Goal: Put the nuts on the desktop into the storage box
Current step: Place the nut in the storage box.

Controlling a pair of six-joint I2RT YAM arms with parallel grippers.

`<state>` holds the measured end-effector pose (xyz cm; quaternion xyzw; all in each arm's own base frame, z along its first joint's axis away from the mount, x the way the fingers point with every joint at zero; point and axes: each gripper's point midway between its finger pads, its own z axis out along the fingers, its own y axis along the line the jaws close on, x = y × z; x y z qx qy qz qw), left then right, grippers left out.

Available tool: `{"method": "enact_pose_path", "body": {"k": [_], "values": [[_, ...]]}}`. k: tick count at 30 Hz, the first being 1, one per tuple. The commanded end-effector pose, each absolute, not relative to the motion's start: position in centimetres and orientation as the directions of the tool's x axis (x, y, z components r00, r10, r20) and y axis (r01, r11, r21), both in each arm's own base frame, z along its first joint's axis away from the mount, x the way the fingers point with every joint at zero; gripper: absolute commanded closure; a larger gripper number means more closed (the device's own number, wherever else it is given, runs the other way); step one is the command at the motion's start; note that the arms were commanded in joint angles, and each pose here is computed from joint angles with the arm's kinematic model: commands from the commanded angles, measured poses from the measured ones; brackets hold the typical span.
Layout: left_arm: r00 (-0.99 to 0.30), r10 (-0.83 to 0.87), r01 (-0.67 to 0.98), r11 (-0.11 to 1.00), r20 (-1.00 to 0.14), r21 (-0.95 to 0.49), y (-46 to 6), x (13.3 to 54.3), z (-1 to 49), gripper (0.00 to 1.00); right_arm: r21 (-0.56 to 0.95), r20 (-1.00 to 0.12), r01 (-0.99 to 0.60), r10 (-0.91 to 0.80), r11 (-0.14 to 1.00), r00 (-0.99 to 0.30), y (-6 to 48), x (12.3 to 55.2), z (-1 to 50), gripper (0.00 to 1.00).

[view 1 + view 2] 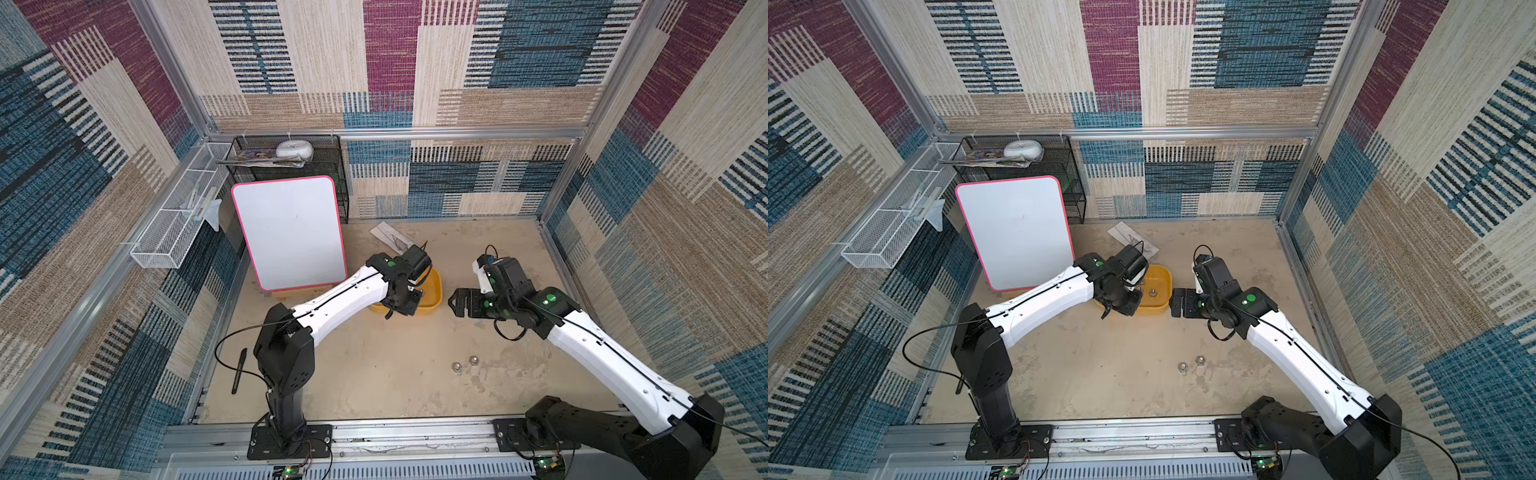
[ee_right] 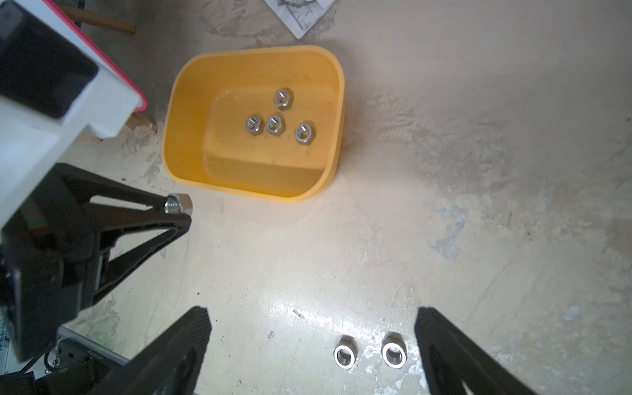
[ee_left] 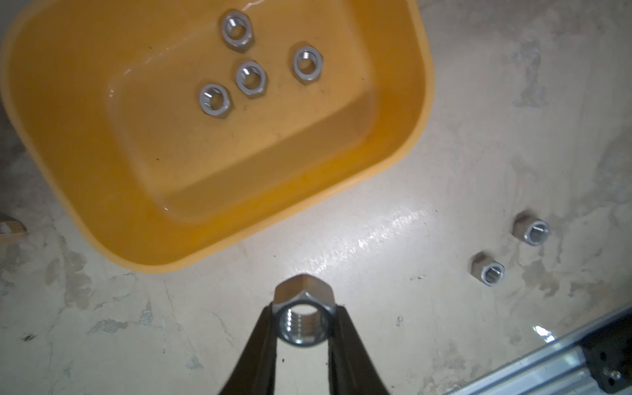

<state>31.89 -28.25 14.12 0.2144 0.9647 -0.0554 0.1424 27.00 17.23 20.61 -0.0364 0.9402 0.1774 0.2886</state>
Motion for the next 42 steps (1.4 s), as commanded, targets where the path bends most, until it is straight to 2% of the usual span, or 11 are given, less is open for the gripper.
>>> {"method": "enact_pose_path", "body": {"k": [1, 5, 14, 27, 34, 39, 41, 42], "values": [[-0.875, 0.389, 0.41, 0.912, -0.288, -0.013, -26.6, 34.2, 13.8, 0.78, 0.302, -0.582, -0.207, 0.008, 0.93, -0.813, 17.8, 28.2, 21.5, 0.01], [-0.902, 0.327, 0.345, 0.938, -0.283, -0.016, -25.2, 37.7, 12.7, 0.78, 0.292, -0.577, -0.207, 0.0, 0.934, -0.817, 17.8, 29.0, 21.4, 0.01], [-0.931, 0.267, 0.288, 0.956, -0.249, -0.049, -25.0, 42.6, 8.7, 0.78, 0.271, -0.55, -0.189, -0.01, 0.944, -0.835, 17.6, 29.8, 20.7, 0.01], [-0.951, 0.253, 0.267, 0.962, -0.177, -0.057, -23.9, 43.3, 3.9, 0.75, 0.273, -0.475, -0.217, -0.065, 0.937, -0.878, 17.9, 28.5, 17.8, 0.01], [-0.948, 0.258, 0.276, 0.958, -0.187, -0.078, -23.9, 43.1, 4.0, 0.6, 0.296, -0.424, -0.206, -0.065, 0.933, -0.903, 18.0, 27.1, 15.7, 0.01], [-0.939, 0.238, 0.268, 0.959, -0.247, -0.095, -23.8, 43.2, 7.2, 0.57, 0.298, -0.407, -0.196, -0.062, 0.934, -0.911, 18.2, 25.6, 14.9, 0.01], [-0.935, 0.219, 0.262, 0.957, -0.279, -0.124, -24.1, 43.1, 9.2, 0.51, 0.297, -0.406, -0.204, -0.07, 0.933, -0.911, 18.5, 24.9, 14.7, 0.0], [-0.932, 0.209, 0.259, 0.956, -0.296, -0.139, -24.2, 43.0, 10.2, 0.45, 0.293, -0.402, -0.199, -0.068, 0.935, -0.913, 18.5, 24.5, 14.4, 0.0]]}}
